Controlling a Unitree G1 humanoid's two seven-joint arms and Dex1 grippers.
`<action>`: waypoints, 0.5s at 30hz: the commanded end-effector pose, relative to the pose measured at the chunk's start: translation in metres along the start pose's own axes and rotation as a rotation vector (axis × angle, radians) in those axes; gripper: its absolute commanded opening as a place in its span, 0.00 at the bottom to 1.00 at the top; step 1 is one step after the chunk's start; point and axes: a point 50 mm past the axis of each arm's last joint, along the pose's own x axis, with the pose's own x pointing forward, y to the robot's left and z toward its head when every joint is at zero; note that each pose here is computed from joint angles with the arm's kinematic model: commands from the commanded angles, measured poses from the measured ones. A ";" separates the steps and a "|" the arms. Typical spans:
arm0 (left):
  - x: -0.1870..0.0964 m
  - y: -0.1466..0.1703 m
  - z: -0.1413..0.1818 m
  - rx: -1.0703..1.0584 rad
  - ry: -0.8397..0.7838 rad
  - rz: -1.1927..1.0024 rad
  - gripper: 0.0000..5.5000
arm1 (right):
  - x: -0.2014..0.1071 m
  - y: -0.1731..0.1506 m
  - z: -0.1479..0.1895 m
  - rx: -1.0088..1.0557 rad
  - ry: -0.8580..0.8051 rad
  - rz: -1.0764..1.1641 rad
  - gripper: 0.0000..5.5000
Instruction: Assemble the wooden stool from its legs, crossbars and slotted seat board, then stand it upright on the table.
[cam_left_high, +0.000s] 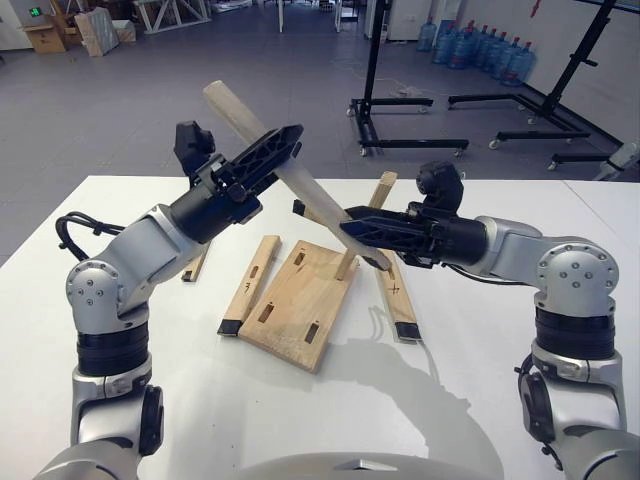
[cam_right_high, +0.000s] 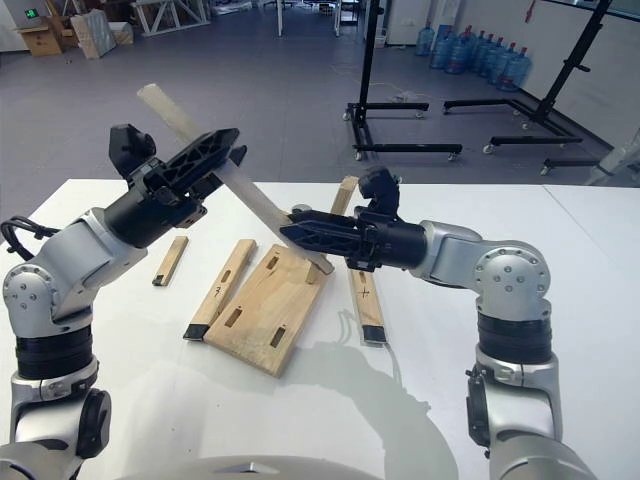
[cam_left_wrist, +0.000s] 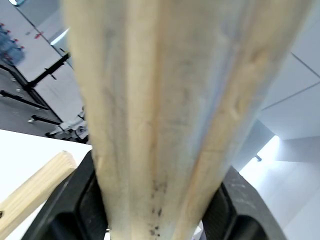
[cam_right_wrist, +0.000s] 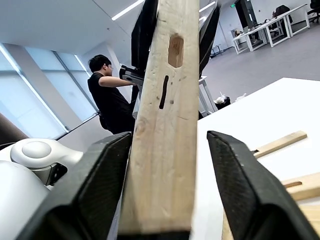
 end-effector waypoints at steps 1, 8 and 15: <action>-0.008 0.005 -0.001 0.039 -0.012 0.049 0.37 | -0.009 0.004 0.005 -0.036 0.016 -0.019 0.63; -0.029 0.012 0.002 0.261 -0.004 0.216 0.37 | -0.045 0.002 0.017 -0.175 0.107 -0.217 0.85; -0.074 0.028 0.026 0.617 -0.148 0.558 0.37 | -0.056 0.007 -0.056 -0.315 0.506 -0.236 0.98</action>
